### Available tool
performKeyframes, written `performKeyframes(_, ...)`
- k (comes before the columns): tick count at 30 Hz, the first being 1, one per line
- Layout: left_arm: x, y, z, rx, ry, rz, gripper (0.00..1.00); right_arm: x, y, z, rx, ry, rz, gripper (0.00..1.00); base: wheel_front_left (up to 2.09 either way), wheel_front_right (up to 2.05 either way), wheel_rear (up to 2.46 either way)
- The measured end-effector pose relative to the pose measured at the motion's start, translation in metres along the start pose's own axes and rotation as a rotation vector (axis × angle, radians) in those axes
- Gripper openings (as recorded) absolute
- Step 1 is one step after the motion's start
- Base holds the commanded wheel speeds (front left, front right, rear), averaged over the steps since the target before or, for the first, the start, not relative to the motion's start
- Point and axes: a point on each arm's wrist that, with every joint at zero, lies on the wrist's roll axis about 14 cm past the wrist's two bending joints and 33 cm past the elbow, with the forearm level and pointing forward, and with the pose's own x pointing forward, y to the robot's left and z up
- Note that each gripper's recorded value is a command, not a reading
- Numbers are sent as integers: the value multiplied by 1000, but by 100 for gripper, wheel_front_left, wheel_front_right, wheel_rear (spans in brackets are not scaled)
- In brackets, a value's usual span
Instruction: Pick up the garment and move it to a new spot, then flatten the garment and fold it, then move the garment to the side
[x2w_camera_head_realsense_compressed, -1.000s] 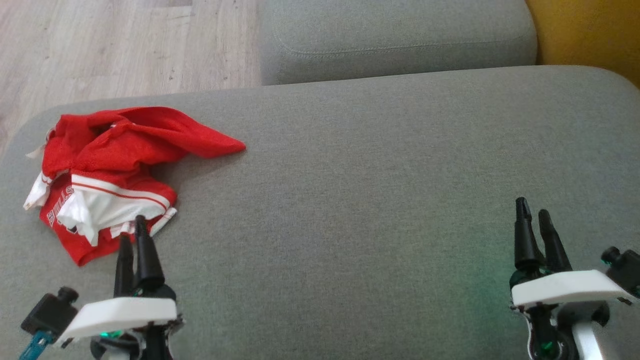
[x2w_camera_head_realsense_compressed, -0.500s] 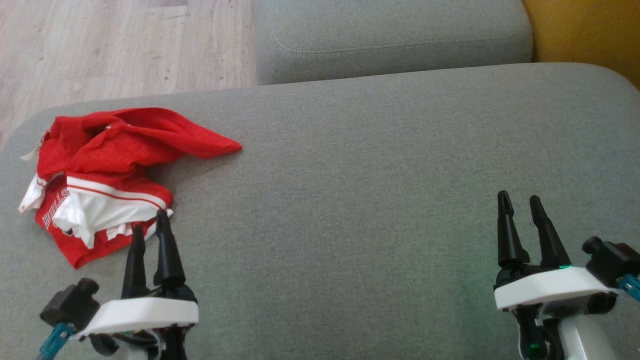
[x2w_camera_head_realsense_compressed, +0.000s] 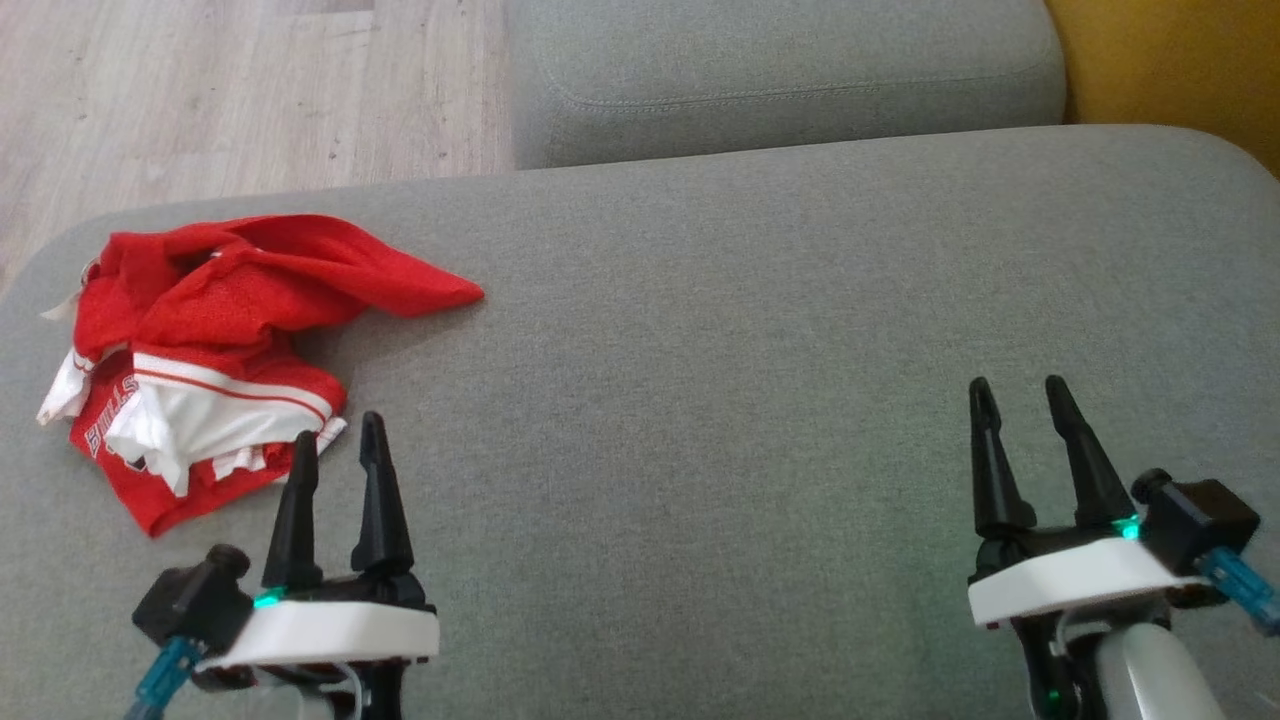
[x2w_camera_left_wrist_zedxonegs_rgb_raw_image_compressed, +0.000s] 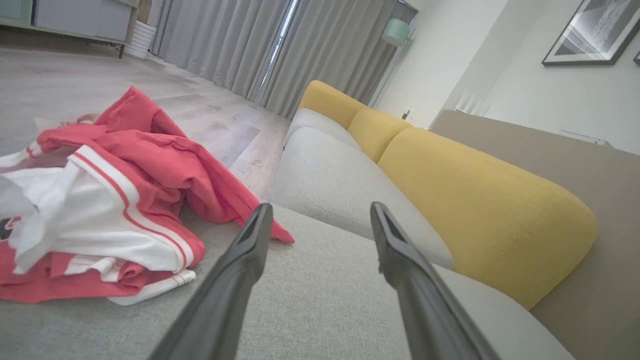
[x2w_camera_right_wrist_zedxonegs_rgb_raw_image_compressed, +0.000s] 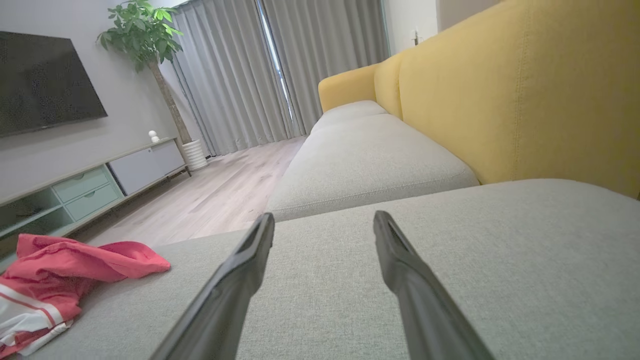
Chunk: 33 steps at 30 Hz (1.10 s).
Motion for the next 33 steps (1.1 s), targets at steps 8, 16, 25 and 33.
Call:
performKeyframes(8,0,-12,-2,133,-7,-44,100,1,8,5,-108,-23,34,100,0,0,0)
performKeyframes(16,-1,-22,-1,182,-24,-73,100,1,20,7,-175,-42,75,100,0,0,0)
performKeyframes(25,-2,-20,4,65,-52,-72,100,1,21,10,-93,-70,72,100,0,0,0)
performKeyframes(33,-11,-17,-21,39,12,-74,100,-3,14,5,-16,-69,42,100,0,0,0)
